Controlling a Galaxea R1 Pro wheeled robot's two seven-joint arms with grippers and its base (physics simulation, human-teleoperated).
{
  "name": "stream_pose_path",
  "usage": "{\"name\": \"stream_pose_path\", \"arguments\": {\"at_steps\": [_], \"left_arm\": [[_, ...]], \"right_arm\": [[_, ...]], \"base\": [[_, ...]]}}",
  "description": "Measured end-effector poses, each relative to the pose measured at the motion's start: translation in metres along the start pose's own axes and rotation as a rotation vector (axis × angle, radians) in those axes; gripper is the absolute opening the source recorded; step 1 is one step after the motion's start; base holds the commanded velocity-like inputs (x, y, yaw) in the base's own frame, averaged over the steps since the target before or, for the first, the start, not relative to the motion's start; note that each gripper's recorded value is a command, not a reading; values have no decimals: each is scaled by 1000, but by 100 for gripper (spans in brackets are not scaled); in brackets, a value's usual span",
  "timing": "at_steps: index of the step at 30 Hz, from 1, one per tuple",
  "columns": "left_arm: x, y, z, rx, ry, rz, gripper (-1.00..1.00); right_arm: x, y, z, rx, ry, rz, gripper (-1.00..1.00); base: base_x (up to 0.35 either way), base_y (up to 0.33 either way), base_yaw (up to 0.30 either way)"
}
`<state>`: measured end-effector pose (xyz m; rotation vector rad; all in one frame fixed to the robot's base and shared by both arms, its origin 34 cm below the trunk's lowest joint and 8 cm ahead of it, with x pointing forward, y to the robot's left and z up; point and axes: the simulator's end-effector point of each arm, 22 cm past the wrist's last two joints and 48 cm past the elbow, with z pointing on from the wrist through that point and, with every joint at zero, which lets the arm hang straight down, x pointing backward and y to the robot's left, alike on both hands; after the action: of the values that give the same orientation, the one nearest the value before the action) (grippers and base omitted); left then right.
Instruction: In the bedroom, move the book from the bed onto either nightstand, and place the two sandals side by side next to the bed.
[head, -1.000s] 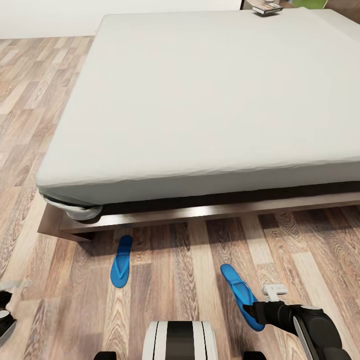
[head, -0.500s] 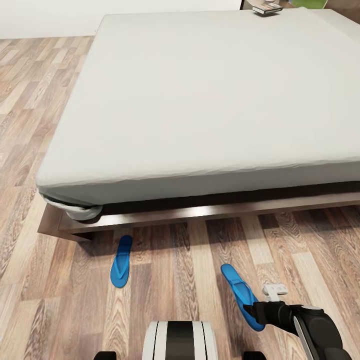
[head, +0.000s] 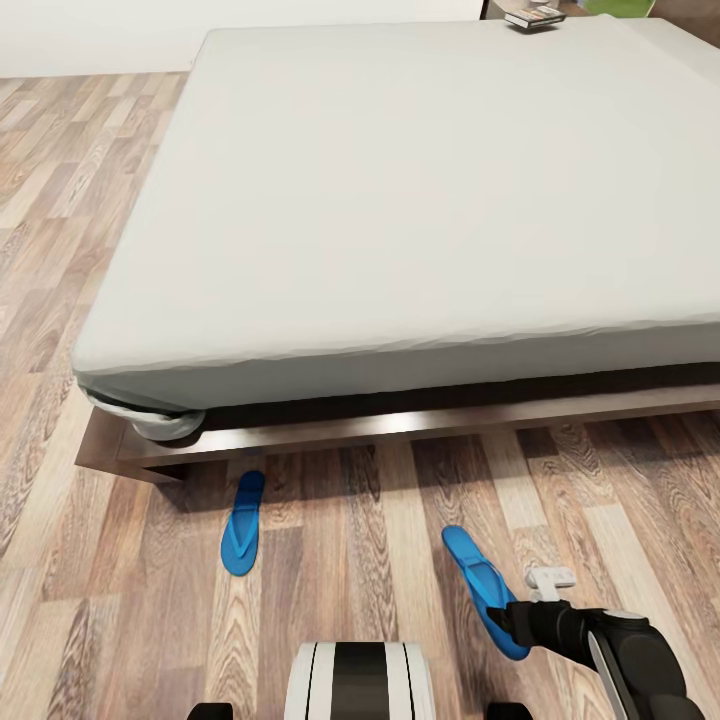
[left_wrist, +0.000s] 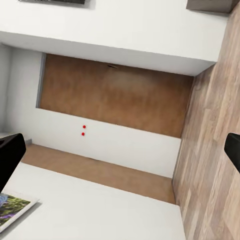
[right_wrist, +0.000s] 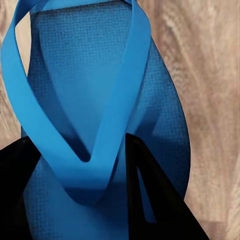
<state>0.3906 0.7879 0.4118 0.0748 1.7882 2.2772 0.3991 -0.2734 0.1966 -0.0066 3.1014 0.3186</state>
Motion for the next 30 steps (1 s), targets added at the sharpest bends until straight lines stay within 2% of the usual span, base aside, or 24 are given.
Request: {"name": "stream_pose_path", "arguments": {"at_steps": [7,15,30], "left_arm": [[9,3,2,-8,8,29,100],[13,3,3,-8,11,40,100],[13,-1,0,4,6,48,100]], "right_arm": [[-3,-11,-4,18,-12,22,-100],[-3,-22,-5,35,-18,54,-100],[-15,-24,-5,42,-61,39,-100]], "base": [[0,0,0],[0,1,0],[0,89,0]]}}
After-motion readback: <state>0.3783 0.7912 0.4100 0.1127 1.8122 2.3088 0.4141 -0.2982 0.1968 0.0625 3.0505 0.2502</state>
